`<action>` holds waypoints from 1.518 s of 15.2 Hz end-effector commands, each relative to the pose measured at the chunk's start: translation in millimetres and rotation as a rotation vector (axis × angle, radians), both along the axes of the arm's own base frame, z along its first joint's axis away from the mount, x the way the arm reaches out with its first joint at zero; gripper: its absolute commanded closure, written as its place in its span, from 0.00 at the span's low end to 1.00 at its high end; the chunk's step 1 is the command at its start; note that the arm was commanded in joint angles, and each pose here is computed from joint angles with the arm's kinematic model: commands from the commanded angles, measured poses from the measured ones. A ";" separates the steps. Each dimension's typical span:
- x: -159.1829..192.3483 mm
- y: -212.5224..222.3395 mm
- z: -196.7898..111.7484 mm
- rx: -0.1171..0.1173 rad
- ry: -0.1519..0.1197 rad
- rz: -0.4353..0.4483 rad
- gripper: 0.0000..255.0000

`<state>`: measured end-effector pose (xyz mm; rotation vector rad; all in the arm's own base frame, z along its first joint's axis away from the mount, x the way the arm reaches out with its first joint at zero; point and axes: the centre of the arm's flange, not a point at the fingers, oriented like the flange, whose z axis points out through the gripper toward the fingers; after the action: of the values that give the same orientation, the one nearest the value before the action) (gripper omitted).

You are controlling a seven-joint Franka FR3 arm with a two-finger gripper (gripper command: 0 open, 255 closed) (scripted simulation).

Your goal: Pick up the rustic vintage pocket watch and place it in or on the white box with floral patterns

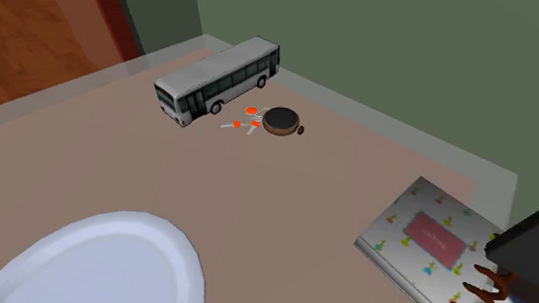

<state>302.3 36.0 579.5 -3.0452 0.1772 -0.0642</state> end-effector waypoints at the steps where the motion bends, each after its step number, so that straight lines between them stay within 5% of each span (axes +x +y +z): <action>1: 0.0 0.0 0.0 0.000 0.000 0.000 0.00; 23: 138.4 -204.7 -135.0 -0.085 0.017 0.011 0.00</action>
<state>433.6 -158.2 450.8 -3.1271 0.1649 -0.0474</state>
